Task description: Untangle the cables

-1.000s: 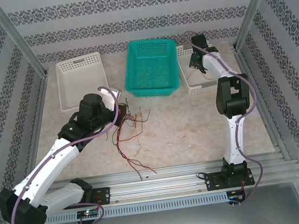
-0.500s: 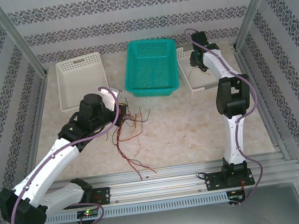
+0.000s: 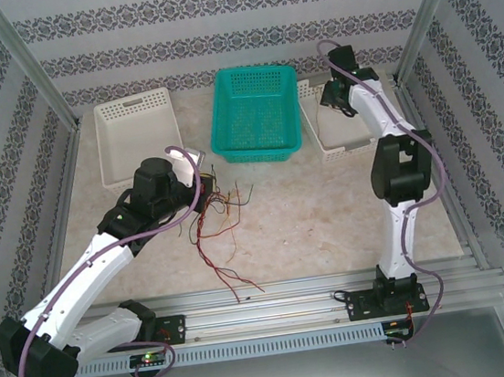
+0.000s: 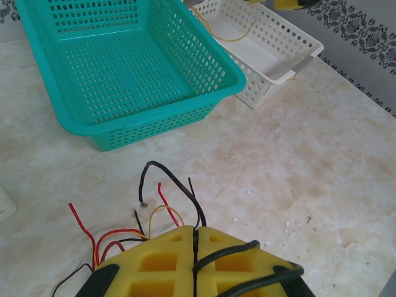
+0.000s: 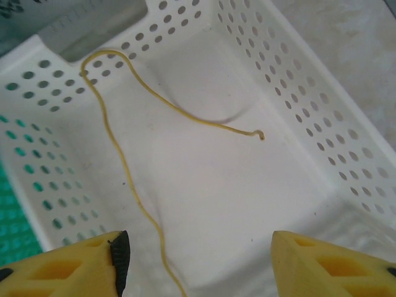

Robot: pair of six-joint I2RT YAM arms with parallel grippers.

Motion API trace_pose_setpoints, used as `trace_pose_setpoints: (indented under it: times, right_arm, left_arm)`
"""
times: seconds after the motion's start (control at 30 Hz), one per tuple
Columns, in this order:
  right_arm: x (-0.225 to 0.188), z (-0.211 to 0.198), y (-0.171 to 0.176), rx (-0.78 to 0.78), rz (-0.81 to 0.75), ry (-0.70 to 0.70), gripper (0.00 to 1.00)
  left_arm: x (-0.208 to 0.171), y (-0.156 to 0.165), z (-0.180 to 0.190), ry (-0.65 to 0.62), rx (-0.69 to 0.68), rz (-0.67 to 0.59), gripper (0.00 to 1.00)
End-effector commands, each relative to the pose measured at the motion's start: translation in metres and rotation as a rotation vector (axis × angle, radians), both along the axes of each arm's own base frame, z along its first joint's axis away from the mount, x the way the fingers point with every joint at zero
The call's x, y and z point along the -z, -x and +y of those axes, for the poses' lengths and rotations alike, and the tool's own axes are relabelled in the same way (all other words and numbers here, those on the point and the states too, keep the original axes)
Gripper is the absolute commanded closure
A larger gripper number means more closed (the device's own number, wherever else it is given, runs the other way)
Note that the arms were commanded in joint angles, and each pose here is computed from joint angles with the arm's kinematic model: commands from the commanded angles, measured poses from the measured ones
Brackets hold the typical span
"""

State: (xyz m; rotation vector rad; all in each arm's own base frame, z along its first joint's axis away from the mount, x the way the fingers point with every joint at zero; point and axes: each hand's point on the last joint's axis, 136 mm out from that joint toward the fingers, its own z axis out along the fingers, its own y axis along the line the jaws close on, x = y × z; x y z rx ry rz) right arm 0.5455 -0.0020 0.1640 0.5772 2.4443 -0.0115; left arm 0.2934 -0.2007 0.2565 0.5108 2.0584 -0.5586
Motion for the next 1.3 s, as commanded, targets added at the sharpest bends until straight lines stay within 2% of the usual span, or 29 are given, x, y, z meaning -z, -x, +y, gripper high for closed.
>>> trace_pose_setpoints:
  times: [0.0, 0.1, 0.2, 0.4, 0.53, 0.73, 0.87, 1.07, 1.27]
  right_arm:
    - [-0.061, 0.027, 0.014, -0.062, -0.139, -0.085, 0.36]
    - [-0.089, 0.074, 0.034, -0.197, -0.237, -0.212, 0.31]
    - [-0.101, 0.137, 0.067, -0.392, -0.264, -0.364, 0.3]
    - [-0.081, 0.236, 0.164, -0.728, -0.261, -0.517, 0.29]
    - [-0.064, 0.269, 0.223, -0.855, -0.288, -0.557, 0.29]
    - [-0.051, 0.313, 0.289, -1.023, -0.368, -0.552, 0.3]
    - [-0.028, 0.334, 0.302, -1.056, -0.342, -0.542, 0.3]
    - [0.01, 0.359, 0.298, -1.05, -0.289, -0.511, 0.34]
    - [0.027, 0.372, 0.287, -1.008, -0.307, -0.549, 0.37]
  left_arm:
    - [-0.003, 0.004, -0.001, -0.01, 0.016, -0.029, 1.0]
    - [-0.005, 0.005, -0.001, -0.009, 0.014, -0.035, 1.0]
    - [-0.008, 0.004, 0.004, -0.01, -0.009, -0.053, 1.0]
    - [-0.01, 0.0, 0.013, -0.022, -0.064, -0.073, 1.0]
    - [-0.009, -0.005, 0.021, -0.041, -0.114, -0.079, 1.0]
    - [-0.01, -0.007, 0.025, -0.046, -0.139, -0.091, 1.0]
    - [-0.01, -0.008, 0.027, -0.05, -0.145, -0.094, 1.0]
    - [-0.008, -0.007, 0.026, -0.054, -0.142, -0.093, 1.0]
    - [-0.006, -0.01, 0.029, -0.07, -0.15, -0.096, 1.0]
